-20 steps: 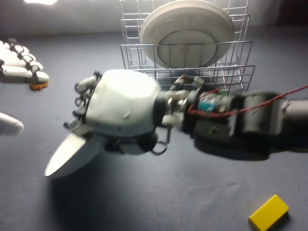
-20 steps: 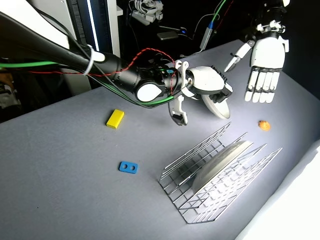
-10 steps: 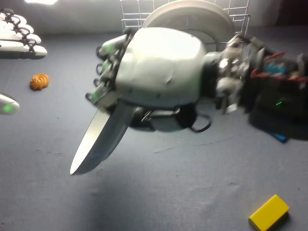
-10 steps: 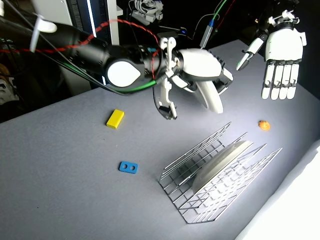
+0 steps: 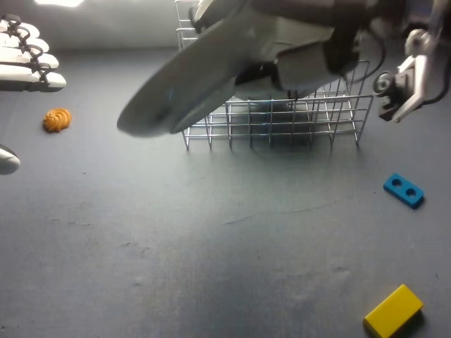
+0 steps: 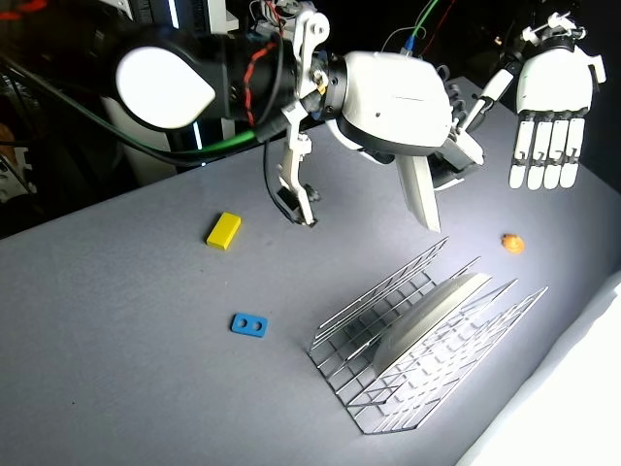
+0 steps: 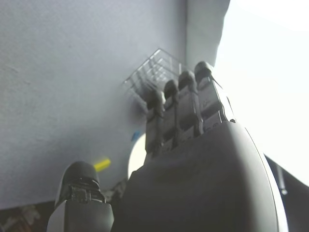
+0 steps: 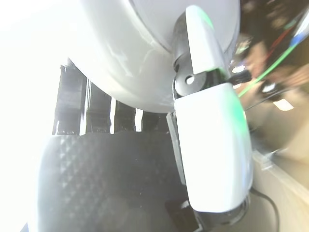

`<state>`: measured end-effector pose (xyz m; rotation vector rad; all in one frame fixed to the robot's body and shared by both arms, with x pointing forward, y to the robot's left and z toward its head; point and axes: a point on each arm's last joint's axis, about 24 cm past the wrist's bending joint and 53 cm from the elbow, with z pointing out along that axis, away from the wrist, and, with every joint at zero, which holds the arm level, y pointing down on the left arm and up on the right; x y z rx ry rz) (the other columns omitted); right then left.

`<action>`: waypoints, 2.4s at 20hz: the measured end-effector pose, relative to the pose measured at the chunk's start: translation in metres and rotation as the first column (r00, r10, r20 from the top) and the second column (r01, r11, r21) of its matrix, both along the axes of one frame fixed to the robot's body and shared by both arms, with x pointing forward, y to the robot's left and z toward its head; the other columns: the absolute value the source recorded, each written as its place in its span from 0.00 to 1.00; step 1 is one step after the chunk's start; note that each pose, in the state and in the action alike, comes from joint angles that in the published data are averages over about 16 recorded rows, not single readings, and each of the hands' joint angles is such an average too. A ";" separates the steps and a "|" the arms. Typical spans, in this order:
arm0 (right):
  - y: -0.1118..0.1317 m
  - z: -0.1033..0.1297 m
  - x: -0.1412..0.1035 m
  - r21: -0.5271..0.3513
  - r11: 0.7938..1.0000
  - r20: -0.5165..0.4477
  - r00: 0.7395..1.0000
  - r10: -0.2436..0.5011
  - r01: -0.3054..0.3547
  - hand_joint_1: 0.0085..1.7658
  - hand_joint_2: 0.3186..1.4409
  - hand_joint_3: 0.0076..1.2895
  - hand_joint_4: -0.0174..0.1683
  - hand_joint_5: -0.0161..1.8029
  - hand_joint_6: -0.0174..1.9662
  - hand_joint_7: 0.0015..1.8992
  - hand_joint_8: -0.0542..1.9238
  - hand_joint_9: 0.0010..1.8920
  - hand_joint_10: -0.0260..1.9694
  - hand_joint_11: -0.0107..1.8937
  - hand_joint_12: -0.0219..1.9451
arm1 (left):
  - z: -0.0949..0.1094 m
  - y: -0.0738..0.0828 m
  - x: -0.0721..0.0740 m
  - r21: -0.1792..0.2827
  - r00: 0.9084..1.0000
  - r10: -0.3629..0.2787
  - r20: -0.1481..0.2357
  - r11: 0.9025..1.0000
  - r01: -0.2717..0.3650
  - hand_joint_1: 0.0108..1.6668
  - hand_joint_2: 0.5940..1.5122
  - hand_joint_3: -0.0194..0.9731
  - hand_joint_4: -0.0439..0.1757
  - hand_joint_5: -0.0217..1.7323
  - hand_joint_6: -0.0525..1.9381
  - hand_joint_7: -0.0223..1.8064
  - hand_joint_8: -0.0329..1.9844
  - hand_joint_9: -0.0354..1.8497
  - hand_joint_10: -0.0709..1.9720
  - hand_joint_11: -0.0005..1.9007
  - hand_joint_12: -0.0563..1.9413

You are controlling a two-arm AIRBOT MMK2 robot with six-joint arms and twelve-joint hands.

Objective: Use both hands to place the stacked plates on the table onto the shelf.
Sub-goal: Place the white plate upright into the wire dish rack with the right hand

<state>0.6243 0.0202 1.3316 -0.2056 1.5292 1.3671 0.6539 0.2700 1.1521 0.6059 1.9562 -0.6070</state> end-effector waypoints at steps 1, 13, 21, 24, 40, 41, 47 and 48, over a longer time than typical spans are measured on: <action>-0.006 0.003 0.005 0.018 1.000 -0.036 0.999 -0.012 0.013 0.66 0.67 0.00 0.20 0.47 0.58 0.49 0.57 0.42 0.49 0.27 0.88 | 0.000 0.000 0.000 0.002 1.000 -0.003 0.000 1.000 0.003 0.00 0.53 0.04 0.22 0.13 0.04 0.10 0.02 0.08 0.04 0.03 0.06; -0.045 0.003 0.050 0.134 0.982 -0.323 0.943 -0.085 0.134 0.66 0.67 0.00 0.17 0.47 0.58 0.50 0.57 0.43 0.48 0.27 0.88 | -0.002 0.000 -0.004 0.016 1.000 -0.021 -0.002 1.000 0.021 0.00 0.52 0.04 0.22 0.13 0.04 0.10 0.02 0.09 0.04 0.04 0.06; -0.050 -0.009 0.071 0.138 0.975 -0.380 0.919 -0.110 0.174 0.66 0.67 0.00 0.17 0.47 0.58 0.49 0.58 0.43 0.47 0.26 0.88 | -0.005 -0.002 -0.008 0.028 0.999 -0.038 -0.009 0.999 0.038 0.00 0.52 0.04 0.22 0.13 0.04 0.11 0.02 0.09 0.04 0.03 0.06; -0.050 -0.016 0.078 0.130 0.975 -0.381 0.917 -0.119 0.181 0.66 0.67 0.00 0.18 0.46 0.58 0.49 0.58 0.43 0.47 0.26 0.88 | -0.007 -0.003 -0.010 0.032 0.999 -0.046 -0.012 0.998 0.046 0.00 0.52 0.04 0.22 0.13 0.04 0.11 0.02 0.09 0.04 0.03 0.06; -0.044 -0.051 0.096 0.073 0.981 -0.329 0.933 -0.145 0.178 0.67 0.67 0.00 0.18 0.46 0.58 0.49 0.58 0.42 0.48 0.26 0.89 | -0.013 -0.006 -0.015 0.042 0.998 -0.060 -0.026 0.997 0.061 0.00 0.52 0.04 0.22 0.14 0.04 0.11 0.02 0.09 0.04 0.03 0.08; -0.044 -0.053 0.096 0.069 0.982 -0.325 0.934 -0.146 0.178 0.67 0.67 0.00 0.18 0.46 0.58 0.49 0.58 0.42 0.48 0.26 0.88 | -0.013 -0.006 -0.015 0.042 0.998 -0.060 -0.027 0.997 0.061 0.00 0.52 0.04 0.22 0.14 0.04 0.11 0.02 0.09 0.04 0.02 0.09; -0.044 -0.061 0.097 0.047 0.984 -0.302 0.941 -0.152 0.174 0.67 0.67 0.00 0.17 0.45 0.59 0.48 0.57 0.41 0.47 0.25 0.86 | -0.015 -0.007 -0.016 0.044 0.997 -0.063 -0.032 0.997 0.065 0.00 0.52 0.04 0.22 0.15 0.04 0.12 0.02 0.10 0.04 0.02 0.13; -0.043 -0.062 0.097 0.043 0.984 -0.297 0.943 -0.152 0.173 0.66 0.67 0.00 0.16 0.45 0.59 0.48 0.56 0.41 0.46 0.25 0.86 | -0.015 -0.007 -0.017 0.044 0.997 -0.064 -0.033 0.997 0.065 0.00 0.52 0.04 0.22 0.15 0.04 0.13 0.02 0.11 0.04 0.02 0.14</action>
